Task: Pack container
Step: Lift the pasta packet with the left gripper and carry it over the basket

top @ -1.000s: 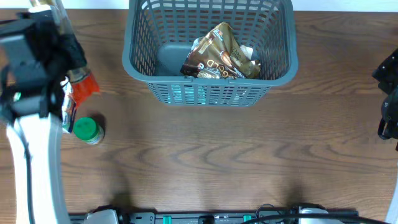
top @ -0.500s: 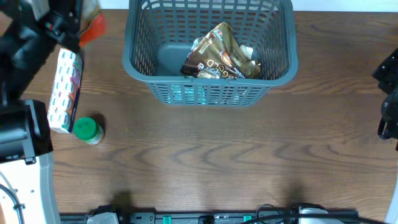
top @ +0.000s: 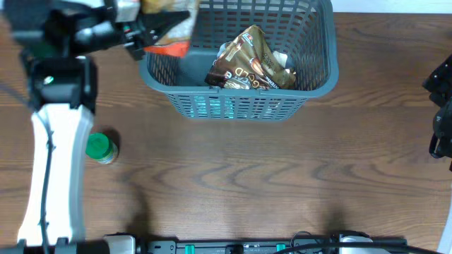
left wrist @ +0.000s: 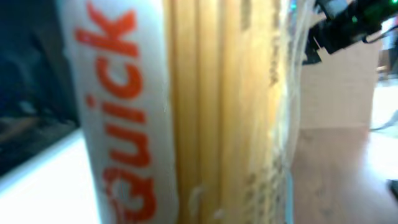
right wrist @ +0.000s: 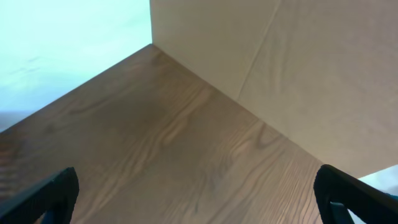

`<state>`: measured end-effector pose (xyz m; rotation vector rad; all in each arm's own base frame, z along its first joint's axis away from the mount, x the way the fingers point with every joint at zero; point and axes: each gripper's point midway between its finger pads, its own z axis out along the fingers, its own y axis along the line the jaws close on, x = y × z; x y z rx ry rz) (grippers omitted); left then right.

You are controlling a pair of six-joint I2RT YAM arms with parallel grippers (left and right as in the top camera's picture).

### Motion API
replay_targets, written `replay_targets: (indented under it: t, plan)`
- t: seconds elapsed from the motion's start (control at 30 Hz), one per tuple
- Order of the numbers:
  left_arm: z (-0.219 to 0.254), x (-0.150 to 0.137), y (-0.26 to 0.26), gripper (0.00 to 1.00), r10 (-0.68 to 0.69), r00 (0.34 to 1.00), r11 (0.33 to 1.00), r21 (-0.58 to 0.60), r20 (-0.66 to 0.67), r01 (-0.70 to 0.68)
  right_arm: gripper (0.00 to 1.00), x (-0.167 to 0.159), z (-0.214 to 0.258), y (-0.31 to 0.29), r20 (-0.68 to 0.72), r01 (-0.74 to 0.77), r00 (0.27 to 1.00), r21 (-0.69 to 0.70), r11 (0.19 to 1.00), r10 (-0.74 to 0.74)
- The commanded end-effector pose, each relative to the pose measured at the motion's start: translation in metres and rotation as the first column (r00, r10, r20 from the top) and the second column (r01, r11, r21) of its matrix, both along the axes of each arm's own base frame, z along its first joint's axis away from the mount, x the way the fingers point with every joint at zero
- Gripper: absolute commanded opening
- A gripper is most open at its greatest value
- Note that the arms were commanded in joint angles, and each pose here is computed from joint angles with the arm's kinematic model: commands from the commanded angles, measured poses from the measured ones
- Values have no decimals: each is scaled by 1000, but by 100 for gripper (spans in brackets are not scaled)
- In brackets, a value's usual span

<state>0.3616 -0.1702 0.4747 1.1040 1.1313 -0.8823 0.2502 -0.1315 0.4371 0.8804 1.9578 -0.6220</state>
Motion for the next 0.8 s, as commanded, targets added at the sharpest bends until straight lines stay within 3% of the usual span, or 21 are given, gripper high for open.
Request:
replay_targets:
  t: [0.0, 0.43, 0.77]
  plan:
    - [2, -6, -15, 6, -74, 997, 997, 10, 30, 74, 99, -4, 3, -4, 14, 26, 1000, -6, 1000, -26]
    - [-89, 49, -43, 6, -128, 952, 991, 2, -279, 134, 99, -4, 3, -4, 13, 25, 1000, -6, 1000, -25]
    - [-110, 58, -47, 6, -125, 939, 991, 8, -322, 134, 99, -4, 3, -4, 14, 26, 1000, -6, 1000, -26]
